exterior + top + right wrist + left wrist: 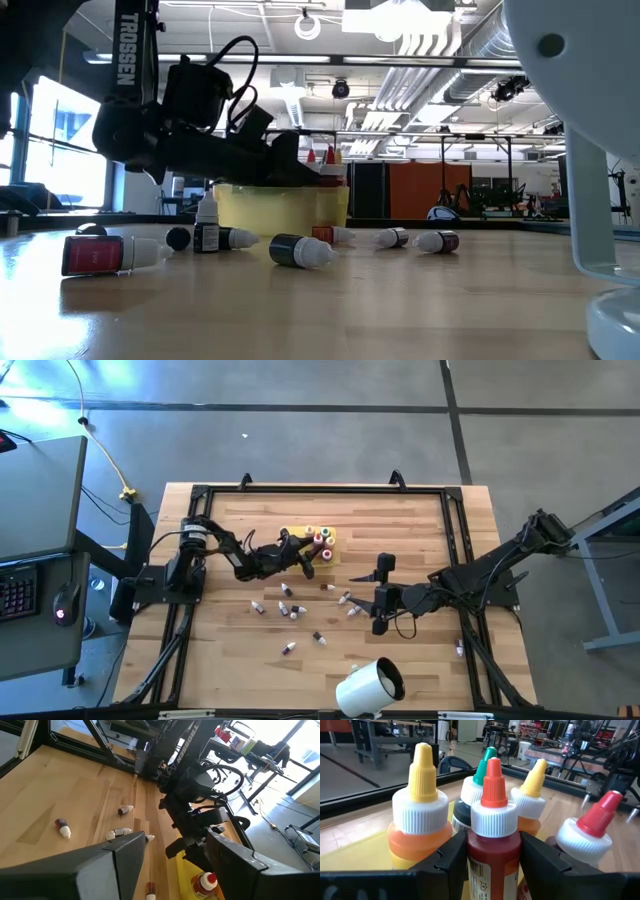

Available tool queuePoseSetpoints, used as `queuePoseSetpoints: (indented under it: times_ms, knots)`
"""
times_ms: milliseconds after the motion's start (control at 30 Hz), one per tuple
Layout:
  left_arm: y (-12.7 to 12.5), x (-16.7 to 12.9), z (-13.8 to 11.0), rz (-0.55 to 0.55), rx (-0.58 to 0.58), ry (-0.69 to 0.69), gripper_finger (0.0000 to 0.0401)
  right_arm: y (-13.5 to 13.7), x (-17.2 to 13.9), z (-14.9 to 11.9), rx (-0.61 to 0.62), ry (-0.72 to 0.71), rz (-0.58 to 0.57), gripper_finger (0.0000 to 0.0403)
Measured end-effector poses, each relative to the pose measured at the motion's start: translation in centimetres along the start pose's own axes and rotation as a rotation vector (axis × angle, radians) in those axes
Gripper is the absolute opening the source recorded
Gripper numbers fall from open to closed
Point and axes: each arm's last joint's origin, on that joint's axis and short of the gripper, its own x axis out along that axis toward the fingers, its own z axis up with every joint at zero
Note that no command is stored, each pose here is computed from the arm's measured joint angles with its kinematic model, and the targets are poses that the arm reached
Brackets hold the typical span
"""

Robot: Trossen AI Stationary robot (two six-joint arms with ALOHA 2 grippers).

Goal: Pick & Place food coloring
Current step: Put the large orange food coloring bottle into the yellow container

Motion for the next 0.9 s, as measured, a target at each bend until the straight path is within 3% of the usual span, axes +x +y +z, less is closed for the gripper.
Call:
queuePoseSetpoints:
  times_ms: [333,633,900]
  knots:
    - [0.08,0.0,-0.03,0.024,-0.004,-0.002,0.0157,0.03,0.0,0.0,0.0,-0.002,0.011,0.0209]
    - [0.1,-0.01,-0.01,0.03,0.003,-0.005,0.0227,0.11,0.0,0.02,-0.001,-0.006,0.038,0.0209]
    - [0.01,-0.06,0.39,0.009,0.007,-0.05,0.0236,0.11,0.0,0.02,-0.001,-0.006,0.038,0.0209]
